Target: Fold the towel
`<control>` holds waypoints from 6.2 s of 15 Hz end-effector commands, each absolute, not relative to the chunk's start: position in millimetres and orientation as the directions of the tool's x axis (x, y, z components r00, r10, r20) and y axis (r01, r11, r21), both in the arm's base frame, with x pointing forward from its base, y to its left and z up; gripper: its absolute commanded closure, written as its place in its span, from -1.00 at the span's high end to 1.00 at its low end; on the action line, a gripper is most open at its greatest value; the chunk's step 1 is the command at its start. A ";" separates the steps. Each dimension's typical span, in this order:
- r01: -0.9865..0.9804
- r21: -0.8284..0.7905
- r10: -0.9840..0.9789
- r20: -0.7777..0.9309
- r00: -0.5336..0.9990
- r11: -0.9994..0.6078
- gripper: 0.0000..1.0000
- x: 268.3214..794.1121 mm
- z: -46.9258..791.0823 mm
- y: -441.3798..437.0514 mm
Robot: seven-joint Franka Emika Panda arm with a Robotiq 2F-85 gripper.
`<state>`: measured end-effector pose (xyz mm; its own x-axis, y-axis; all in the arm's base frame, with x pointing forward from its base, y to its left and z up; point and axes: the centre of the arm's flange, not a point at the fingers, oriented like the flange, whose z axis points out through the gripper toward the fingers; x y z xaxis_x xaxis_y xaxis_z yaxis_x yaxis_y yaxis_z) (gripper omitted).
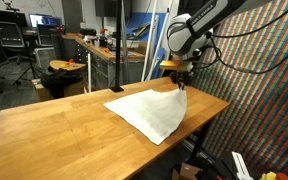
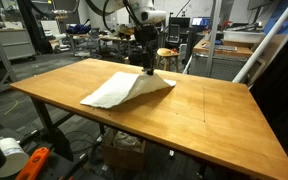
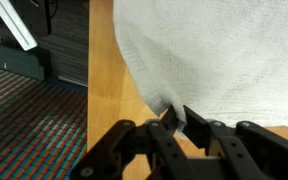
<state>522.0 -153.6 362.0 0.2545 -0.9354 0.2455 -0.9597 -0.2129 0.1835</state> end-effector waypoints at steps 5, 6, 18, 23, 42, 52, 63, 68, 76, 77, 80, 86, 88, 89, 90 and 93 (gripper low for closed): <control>-0.961 0.182 -0.931 0.264 0.254 -0.210 -0.95 558.1 396.7 -89.8; -0.960 0.177 -0.932 0.254 0.258 -0.218 -0.95 562.2 399.6 -80.5; -0.957 0.117 -0.930 0.231 0.286 -0.265 -0.95 617.2 402.0 21.6; -0.955 0.092 -0.924 0.239 0.297 -0.283 -0.95 646.0 393.9 61.7; -0.921 0.049 -0.888 0.250 0.385 -0.386 0.80 666.6 388.0 106.2; -0.610 0.141 -0.614 0.020 0.789 -0.780 1.00 559.5 400.1 80.8; -0.135 0.064 -0.148 -0.341 0.928 -0.989 1.00 462.4 356.5 29.6; -0.032 0.044 -0.048 -0.430 0.902 -0.999 1.00 441.7 319.0 26.8; -0.123 0.010 -0.113 -0.474 0.873 -0.992 1.00 436.9 288.2 26.1; -0.140 0.000 -0.123 -0.473 0.873 -0.990 1.00 437.8 284.1 26.8; -0.175 -0.024 -0.143 -0.468 0.872 -0.984 1.00 440.9 269.9 30.5; -0.192 -0.051 -0.147 -0.464 0.873 -0.980 1.00 444.7 242.0 38.8; -0.197 -0.057 -0.148 -0.465 0.873 -0.979 1.00 445.3 235.7 41.6; -0.201 -0.059 -0.151 -0.465 0.872 -0.978 1.00 445.6 233.5 43.6; -0.204 -0.063 -0.152 -0.465 0.872 -0.977 1.00 445.7 232.6 46.8; -0.216 -0.073 -0.158 -0.463 0.872 -0.974 1.00 447.8 228.3 55.1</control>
